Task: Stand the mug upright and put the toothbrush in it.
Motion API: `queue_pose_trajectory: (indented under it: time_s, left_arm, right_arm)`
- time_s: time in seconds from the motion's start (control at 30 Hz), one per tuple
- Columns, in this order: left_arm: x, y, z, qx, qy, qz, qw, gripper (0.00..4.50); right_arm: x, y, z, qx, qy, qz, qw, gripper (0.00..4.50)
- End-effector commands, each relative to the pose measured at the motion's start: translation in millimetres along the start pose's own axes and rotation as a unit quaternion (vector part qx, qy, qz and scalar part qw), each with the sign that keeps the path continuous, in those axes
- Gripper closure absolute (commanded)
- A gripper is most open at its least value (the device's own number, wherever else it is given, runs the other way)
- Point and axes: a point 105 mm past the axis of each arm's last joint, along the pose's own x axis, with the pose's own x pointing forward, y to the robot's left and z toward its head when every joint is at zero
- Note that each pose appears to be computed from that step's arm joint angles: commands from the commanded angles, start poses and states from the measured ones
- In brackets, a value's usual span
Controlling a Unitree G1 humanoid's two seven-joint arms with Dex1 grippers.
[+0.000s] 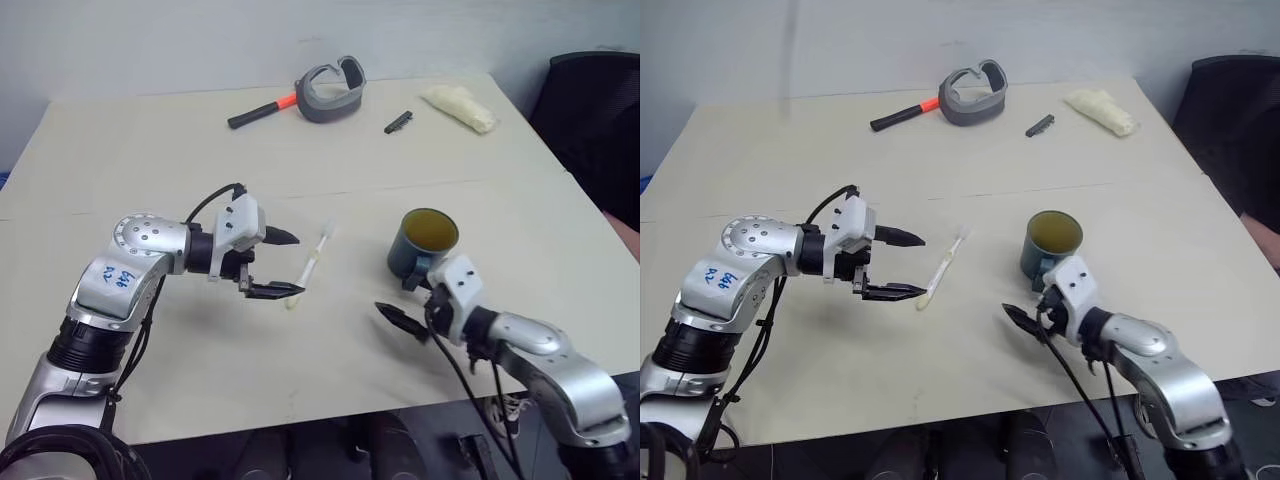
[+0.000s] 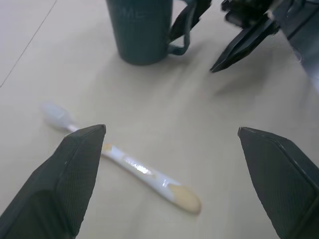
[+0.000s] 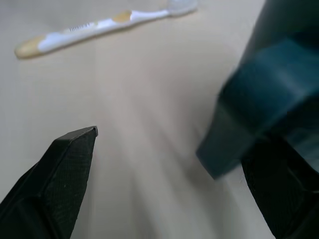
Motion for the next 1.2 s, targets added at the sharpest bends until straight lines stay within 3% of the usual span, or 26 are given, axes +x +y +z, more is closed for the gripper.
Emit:
queue_pose_trajectory:
  time_s: [0.03,0.27,0.4,0.67,0.83,1.07,1.2]
  left_arm:
    - [-0.6,13.1,4.1,-0.016,0.016,0.042,0.999,0.0]
    - [16.5,22.5,-18.2,-0.052,0.094,0.088,0.99,0.0]
    - [43.4,26.1,-19.5,-0.065,0.098,0.087,0.989,0.0]
    - [75.8,48.9,-16.4,-0.098,0.125,0.122,0.98,0.0]
    - [84.0,53.8,-22.8,-0.111,0.154,0.132,0.973,0.0]
    - [101.9,46.9,-13.2,-0.139,0.131,0.107,0.976,0.0]
    - [101.9,51.7,-24.1,-0.143,0.158,0.126,0.969,0.88]
  right_arm:
    - [-26.1,-6.5,18.3,-0.031,-0.016,-0.004,0.999,0.01]
    - [-71.6,-16.8,24.6,-0.057,0.003,-0.022,0.998,0.01]
    - [-90.4,-13.1,41.3,-0.084,-0.014,-0.013,0.996,0.01]
    - [-92.7,-14.1,54.0,-0.068,-0.046,-0.041,0.996,0.01]
    - [-90.3,5.5,65.8,-0.088,-0.069,-0.002,0.994,0.01]
    - [-91.9,26.6,83.7,-0.096,-0.099,0.055,0.989,0.01]
    - [-89.8,24.3,87.1,-0.096,-0.106,0.05,0.989,0.0]
